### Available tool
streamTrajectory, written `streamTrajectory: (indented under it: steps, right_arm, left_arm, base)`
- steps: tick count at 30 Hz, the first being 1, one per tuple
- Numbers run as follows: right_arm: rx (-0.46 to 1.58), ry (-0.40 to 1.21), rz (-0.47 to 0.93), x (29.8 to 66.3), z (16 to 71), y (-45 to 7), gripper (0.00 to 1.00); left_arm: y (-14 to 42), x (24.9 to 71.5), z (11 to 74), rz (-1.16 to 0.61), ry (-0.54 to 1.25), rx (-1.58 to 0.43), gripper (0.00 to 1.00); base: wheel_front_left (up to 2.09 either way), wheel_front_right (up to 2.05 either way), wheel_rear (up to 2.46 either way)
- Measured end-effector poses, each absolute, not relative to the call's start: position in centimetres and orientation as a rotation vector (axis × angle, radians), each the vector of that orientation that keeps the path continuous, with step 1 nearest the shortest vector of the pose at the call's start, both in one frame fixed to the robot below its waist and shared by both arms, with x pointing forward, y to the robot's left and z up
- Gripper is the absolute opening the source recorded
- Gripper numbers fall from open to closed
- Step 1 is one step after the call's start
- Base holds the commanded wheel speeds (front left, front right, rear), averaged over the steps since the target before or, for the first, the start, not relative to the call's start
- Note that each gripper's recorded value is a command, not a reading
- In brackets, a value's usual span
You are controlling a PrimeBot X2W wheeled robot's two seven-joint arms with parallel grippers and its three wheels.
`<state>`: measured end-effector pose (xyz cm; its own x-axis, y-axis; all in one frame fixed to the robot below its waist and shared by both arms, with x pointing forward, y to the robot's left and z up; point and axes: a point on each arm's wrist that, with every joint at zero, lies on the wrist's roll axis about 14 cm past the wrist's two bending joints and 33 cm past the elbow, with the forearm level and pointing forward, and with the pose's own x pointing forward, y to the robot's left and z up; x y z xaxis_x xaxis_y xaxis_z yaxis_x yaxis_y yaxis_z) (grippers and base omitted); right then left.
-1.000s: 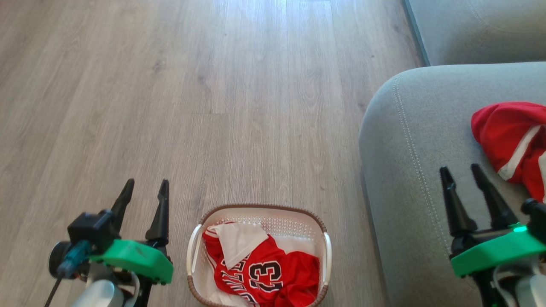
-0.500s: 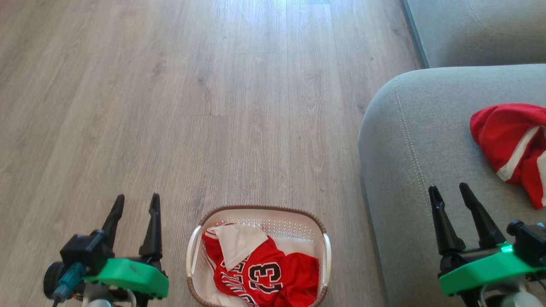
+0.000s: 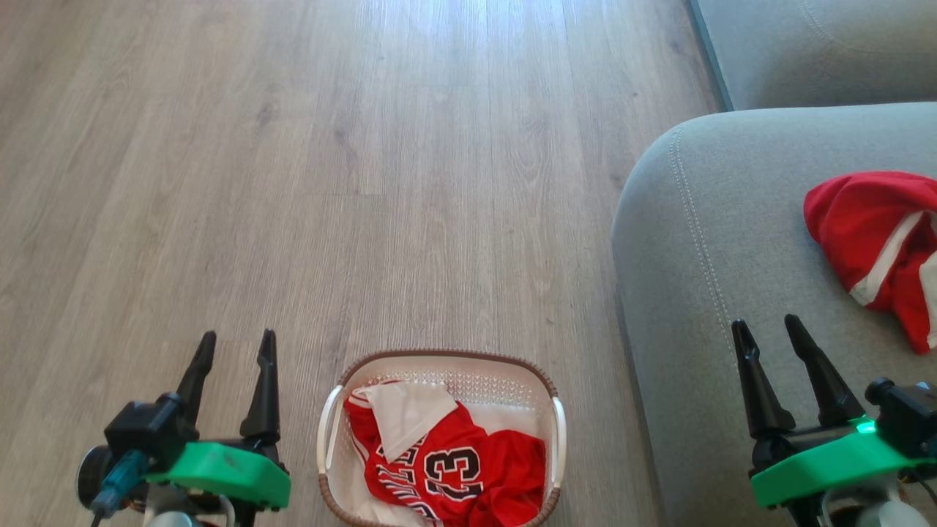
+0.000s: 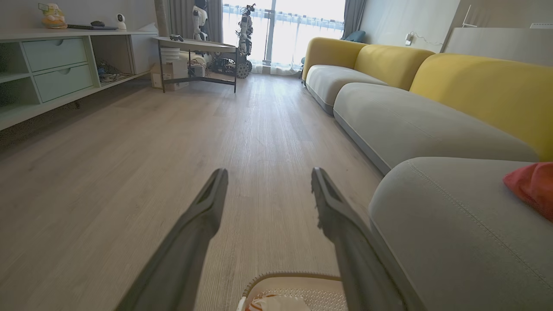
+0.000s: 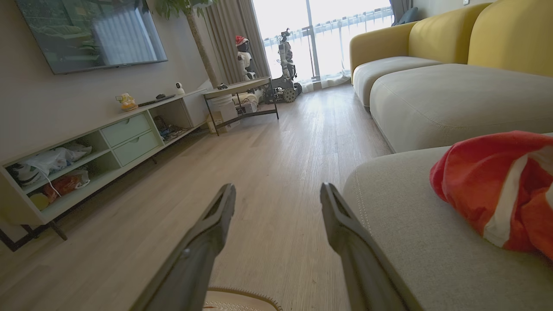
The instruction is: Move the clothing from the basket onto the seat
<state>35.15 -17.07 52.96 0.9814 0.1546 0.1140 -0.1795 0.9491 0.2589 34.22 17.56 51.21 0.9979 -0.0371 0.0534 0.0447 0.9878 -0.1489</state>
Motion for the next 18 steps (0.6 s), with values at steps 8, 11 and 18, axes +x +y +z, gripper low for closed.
streamTrajectory:
  steps: [8, 11, 18]
  right_arm:
    - [0.273, -0.086, 0.165, 35.2, 52.7, -17.2, 1.0]
    - [0.273, -0.082, 0.159, 35.2, 52.6, -17.4, 1.0]
    - [0.275, -0.08, 0.147, 36.0, 52.4, -17.7, 1.0]
  left_arm:
    - [17.2, 34.5, 50.9, -0.052, -0.045, -0.155, 1.0]
    - [16.9, 34.6, 50.7, -0.064, -0.037, -0.156, 1.0]
    - [15.9, 35.4, 49.4, -0.101, 0.003, -0.156, 1.0]
  base:
    - [0.0, 0.0, 0.0]
    - [0.0, 0.0, 0.0]
    - [0.0, 0.0, 0.0]
